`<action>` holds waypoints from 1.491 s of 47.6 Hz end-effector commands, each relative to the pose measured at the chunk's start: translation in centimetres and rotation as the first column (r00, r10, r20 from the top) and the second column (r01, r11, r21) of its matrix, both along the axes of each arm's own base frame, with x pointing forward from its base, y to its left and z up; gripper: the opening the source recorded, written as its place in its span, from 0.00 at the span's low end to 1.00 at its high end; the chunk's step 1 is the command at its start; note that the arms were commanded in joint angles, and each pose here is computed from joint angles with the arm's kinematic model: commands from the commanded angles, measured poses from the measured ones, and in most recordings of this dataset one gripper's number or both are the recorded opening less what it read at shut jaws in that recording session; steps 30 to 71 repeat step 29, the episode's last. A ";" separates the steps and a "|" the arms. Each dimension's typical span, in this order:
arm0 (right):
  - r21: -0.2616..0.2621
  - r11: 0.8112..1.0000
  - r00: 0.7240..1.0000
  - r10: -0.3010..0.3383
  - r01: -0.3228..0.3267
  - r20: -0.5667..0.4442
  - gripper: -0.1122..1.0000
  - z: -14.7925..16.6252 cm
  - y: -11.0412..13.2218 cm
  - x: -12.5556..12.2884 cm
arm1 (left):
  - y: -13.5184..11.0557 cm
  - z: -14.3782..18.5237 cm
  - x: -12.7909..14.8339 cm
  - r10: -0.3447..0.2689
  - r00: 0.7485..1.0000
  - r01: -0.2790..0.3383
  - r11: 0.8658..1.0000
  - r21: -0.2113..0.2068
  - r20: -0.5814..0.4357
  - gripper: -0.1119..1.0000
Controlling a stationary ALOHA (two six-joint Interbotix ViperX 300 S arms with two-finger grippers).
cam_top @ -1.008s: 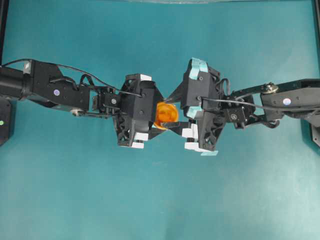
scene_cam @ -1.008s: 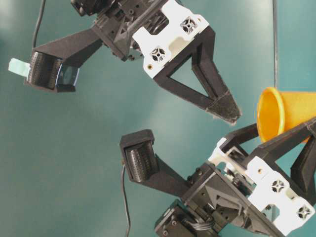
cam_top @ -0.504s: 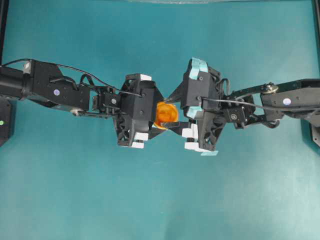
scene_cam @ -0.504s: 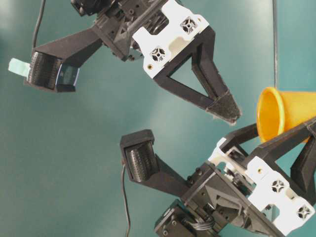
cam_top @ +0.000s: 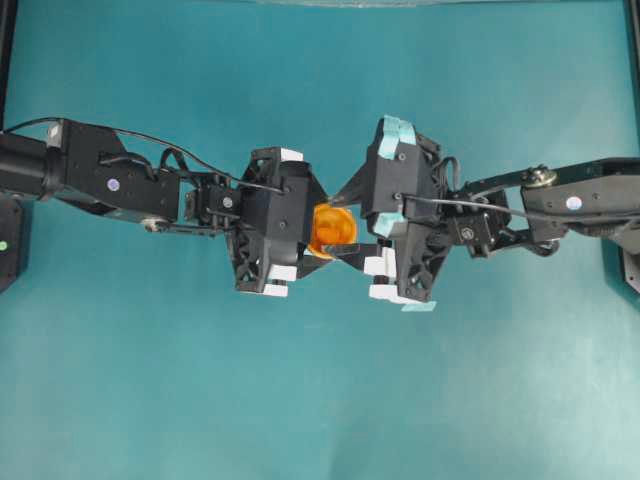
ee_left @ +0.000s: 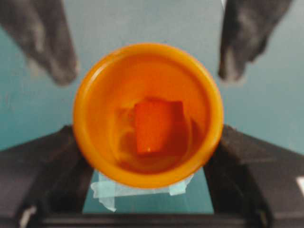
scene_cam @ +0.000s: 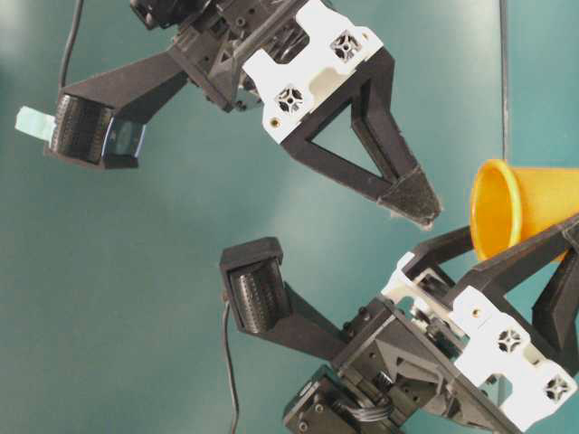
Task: Hold the block with right arm and the cup with left arm, then put the block into the cup.
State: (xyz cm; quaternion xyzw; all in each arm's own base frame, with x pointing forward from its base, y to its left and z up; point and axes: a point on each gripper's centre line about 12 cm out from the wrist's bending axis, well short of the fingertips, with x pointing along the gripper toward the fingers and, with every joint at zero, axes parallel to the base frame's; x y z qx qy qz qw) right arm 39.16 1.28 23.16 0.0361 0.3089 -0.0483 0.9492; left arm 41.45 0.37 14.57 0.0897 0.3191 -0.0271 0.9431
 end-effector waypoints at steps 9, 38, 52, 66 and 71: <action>0.005 1.000 0.999 0.004 -0.005 0.039 0.68 1.4 0.2 0.2 | 0.1 1.5 0.5 0.001 0.999 -0.001 1.000 0.000 0.046 0.71; 0.005 1.000 0.999 0.004 -0.004 0.038 0.68 1.4 0.2 0.2 | 0.0 1.5 0.6 0.000 0.999 0.000 1.000 0.000 0.046 0.71; 0.005 1.000 0.999 0.004 -0.004 0.038 0.68 1.4 0.2 0.2 | 0.0 1.5 0.6 0.000 0.999 0.000 1.000 0.000 0.046 0.71; 0.005 1.000 0.999 0.004 -0.004 0.038 0.68 1.4 0.2 0.2 | 0.0 1.5 0.6 0.000 0.999 0.000 1.000 0.000 0.046 0.71; 0.005 1.000 0.999 0.004 -0.004 0.038 0.68 1.4 0.2 0.2 | 0.0 1.5 0.6 0.000 0.999 0.000 1.000 0.000 0.046 0.71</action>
